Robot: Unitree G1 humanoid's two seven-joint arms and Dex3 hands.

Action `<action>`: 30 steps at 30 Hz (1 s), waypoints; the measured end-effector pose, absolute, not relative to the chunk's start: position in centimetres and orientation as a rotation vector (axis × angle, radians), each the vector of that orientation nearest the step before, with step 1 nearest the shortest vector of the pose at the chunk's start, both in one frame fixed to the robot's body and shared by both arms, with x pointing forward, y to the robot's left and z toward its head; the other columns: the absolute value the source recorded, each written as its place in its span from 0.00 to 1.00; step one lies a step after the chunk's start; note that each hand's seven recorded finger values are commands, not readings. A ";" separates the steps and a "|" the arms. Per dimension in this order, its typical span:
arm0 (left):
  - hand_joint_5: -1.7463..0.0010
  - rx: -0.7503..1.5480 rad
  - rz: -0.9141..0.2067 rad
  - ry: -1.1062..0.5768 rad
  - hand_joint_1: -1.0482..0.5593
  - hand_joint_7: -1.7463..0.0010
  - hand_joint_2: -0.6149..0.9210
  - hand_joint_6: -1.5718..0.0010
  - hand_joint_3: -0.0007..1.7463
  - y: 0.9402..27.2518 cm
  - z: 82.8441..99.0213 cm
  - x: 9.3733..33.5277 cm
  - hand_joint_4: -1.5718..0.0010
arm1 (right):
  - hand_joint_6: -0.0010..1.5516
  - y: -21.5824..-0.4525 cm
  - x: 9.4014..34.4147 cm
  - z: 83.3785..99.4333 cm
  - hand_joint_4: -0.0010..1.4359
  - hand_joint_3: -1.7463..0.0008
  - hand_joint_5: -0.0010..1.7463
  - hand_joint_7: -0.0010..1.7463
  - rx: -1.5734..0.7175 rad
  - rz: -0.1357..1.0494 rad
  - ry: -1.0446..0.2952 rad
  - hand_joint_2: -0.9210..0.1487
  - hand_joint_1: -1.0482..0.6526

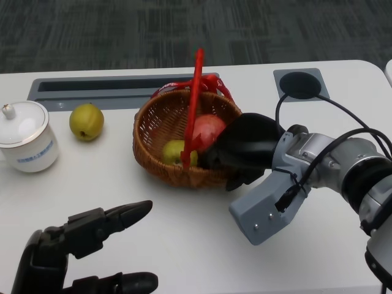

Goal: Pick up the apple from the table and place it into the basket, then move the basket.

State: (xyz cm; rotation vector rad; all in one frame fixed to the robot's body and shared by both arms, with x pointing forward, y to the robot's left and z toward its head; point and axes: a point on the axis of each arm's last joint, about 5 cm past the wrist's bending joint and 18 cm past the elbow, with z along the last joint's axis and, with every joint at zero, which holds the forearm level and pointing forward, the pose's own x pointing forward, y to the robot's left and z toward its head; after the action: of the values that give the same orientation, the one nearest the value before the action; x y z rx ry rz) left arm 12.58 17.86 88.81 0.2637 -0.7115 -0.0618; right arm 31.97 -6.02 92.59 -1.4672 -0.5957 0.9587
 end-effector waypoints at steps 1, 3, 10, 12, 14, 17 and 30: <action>1.00 0.263 -0.061 -0.709 0.33 1.00 0.88 0.45 0.00 17.8 88.8 12.5 0.39 | 0.63 -6.1 31.9 92.5 0.79 0.98 0.02 0.01 -1.460 0.960 -0.584 0.00 0.46; 1.00 0.263 -0.060 -0.706 0.33 1.00 0.87 0.45 0.00 17.8 88.8 12.3 0.39 | 0.63 -6.2 31.9 92.4 0.79 0.98 0.02 0.01 -1.448 0.960 -0.560 0.00 0.47; 0.99 0.268 -0.054 -0.707 0.34 0.99 0.87 0.44 0.00 17.9 88.9 11.7 0.38 | 0.61 -6.8 32.1 92.3 0.80 0.95 0.01 0.00 -1.449 0.920 -0.484 0.00 0.47; 0.99 0.271 -0.051 -0.711 0.34 0.99 0.87 0.43 0.00 17.9 89.0 11.5 0.38 | 0.61 -7.1 32.3 92.3 0.80 0.94 0.01 0.00 -1.463 0.895 -0.461 0.00 0.47; 0.99 0.272 -0.049 -0.715 0.34 0.99 0.87 0.43 0.00 17.9 89.1 11.4 0.37 | 0.61 -7.5 32.5 92.4 0.79 0.95 0.01 0.00 -1.479 0.867 -0.434 0.00 0.48; 0.99 0.273 -0.048 -0.720 0.34 0.99 0.87 0.43 0.00 17.9 89.3 11.1 0.37 | 0.62 -8.3 32.8 92.5 0.78 0.96 0.00 0.00 -1.502 0.821 -0.390 0.00 0.48; 0.99 0.302 -0.039 -0.691 0.35 0.99 0.85 0.41 0.00 18.2 89.2 9.0 0.36 | 0.63 -10.0 33.6 92.7 0.78 0.99 0.01 0.00 -1.527 0.636 -0.221 0.02 0.48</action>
State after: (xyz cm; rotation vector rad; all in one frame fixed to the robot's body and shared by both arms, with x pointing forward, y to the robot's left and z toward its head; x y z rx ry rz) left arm 9.01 18.15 89.22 0.3018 -0.6912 -0.0392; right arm 33.63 -10.01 92.75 -1.5268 -0.2208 0.6363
